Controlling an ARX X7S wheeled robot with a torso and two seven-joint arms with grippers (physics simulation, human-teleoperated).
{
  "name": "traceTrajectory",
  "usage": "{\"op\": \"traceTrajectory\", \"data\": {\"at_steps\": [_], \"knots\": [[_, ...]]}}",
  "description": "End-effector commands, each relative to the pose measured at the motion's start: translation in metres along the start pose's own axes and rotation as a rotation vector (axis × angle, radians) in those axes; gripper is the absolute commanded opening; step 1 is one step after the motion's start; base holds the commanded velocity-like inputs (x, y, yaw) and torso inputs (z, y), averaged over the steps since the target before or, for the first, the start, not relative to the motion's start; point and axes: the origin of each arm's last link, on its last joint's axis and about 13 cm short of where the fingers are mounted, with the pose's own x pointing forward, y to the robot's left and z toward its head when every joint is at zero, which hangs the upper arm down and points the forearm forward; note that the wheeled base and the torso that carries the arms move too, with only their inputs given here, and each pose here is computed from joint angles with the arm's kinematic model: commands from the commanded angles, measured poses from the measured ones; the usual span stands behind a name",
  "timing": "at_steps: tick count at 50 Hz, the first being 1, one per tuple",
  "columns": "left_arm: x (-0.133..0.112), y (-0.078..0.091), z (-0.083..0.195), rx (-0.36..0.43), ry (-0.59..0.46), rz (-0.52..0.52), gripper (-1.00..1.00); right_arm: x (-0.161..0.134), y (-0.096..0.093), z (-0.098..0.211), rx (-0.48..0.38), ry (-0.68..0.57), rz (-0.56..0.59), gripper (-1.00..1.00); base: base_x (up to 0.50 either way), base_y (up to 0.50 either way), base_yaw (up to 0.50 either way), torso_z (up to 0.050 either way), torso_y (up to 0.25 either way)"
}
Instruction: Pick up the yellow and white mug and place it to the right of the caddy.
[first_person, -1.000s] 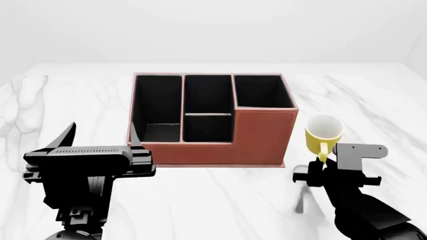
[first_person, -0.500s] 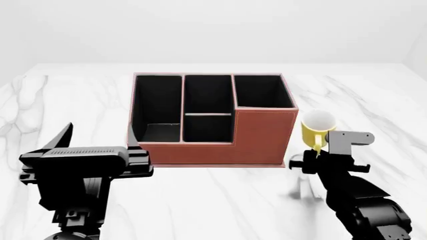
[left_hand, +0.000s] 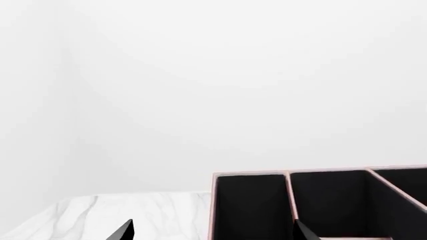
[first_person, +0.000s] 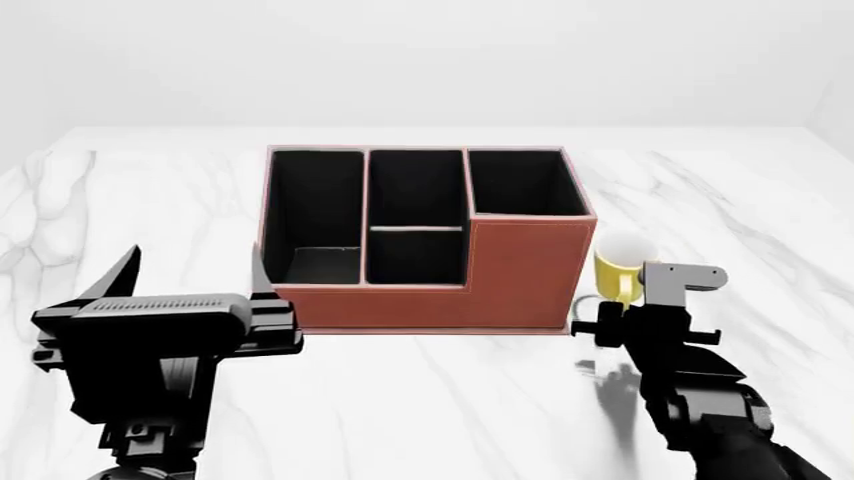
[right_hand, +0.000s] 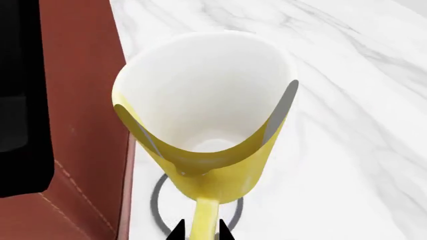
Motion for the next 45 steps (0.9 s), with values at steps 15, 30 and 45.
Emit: {"op": "traceTrajectory", "data": {"at_steps": [15,30,45], "knots": [[-0.001,0.001,0.0,-0.002,-0.002,0.001,1.0,0.001,-0.001,-0.009,-0.017,0.064,0.012,-1.0,0.0,0.0,0.0,0.001,0.001],[-0.001,0.0,-0.001,0.0,-0.002,0.0,1.0,-0.001,0.0,-0.018,-0.014,0.111,0.027,-1.0,0.0,0.0,0.0,0.0,0.001],[-0.001,0.0,-0.001,-0.001,-0.001,-0.001,1.0,-0.001,-0.001,-0.02,-0.012,0.122,0.028,-1.0,0.0,0.0,0.0,0.0,0.0]]}}
